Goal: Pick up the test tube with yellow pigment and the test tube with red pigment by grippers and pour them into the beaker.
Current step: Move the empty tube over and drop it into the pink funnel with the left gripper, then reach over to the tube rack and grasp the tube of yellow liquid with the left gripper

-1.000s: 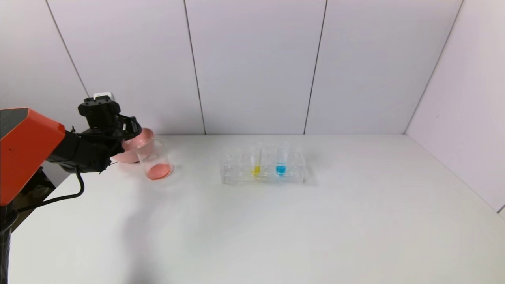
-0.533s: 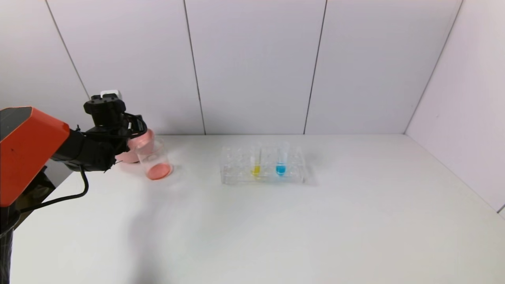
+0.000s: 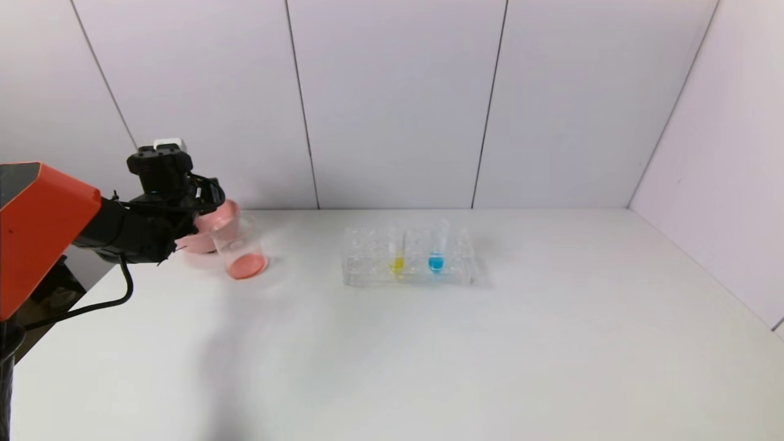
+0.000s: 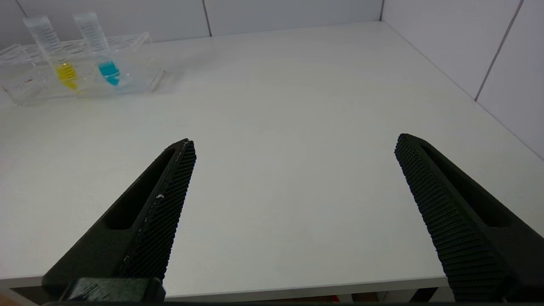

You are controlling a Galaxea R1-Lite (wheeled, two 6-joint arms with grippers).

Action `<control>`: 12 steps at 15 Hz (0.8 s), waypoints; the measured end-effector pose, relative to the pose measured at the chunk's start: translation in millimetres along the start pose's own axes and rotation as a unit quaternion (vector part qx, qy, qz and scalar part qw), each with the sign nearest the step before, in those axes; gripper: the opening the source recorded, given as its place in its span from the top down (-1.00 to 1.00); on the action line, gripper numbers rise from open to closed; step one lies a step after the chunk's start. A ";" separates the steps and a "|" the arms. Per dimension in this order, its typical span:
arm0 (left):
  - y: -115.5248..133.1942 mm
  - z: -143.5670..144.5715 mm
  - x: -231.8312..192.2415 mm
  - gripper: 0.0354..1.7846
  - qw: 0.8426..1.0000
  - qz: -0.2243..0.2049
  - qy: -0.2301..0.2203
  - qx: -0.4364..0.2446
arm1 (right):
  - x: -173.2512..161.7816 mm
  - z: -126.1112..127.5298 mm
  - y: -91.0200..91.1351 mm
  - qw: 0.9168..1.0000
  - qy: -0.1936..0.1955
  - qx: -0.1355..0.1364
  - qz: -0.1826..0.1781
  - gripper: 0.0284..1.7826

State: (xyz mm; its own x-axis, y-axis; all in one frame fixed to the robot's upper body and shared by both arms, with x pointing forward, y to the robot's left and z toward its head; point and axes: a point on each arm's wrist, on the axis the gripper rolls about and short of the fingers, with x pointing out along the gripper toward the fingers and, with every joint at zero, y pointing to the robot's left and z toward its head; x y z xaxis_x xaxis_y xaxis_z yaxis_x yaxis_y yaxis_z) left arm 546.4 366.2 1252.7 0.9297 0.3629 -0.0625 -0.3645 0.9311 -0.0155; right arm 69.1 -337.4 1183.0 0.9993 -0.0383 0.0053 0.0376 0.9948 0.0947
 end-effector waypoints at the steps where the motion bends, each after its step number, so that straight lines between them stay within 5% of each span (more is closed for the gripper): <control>1: 0.0 0.2 -0.1 0.44 1.000 0.000 0.000 -0.001 | 0.0 0.0 0.0 1.000 0.000 0.000 0.000 -0.92; 3: -0.3 1.1 -0.5 0.25 1.000 -0.002 -0.003 -0.003 | 0.0 0.0 0.0 1.000 0.000 0.000 0.000 -0.92; 8: 0.3 5.2 -1.6 -0.62 1.000 -0.002 -0.008 -0.005 | 0.0 0.0 0.0 1.000 0.000 0.000 0.000 -0.92; 12: 3.5 13.9 -11.2 -0.96 1.000 -0.009 -0.012 -0.009 | 0.0 0.0 0.0 1.000 0.000 0.000 0.000 -0.92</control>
State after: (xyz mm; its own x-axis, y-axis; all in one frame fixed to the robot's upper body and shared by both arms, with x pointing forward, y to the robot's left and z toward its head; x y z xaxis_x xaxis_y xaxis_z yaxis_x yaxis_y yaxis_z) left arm 535.5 365.9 1267.3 0.9368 0.3478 -0.0374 -0.3491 0.9364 -0.0347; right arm 69.1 -337.4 1183.1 0.9993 -0.0383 0.0057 0.0376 0.9948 0.0948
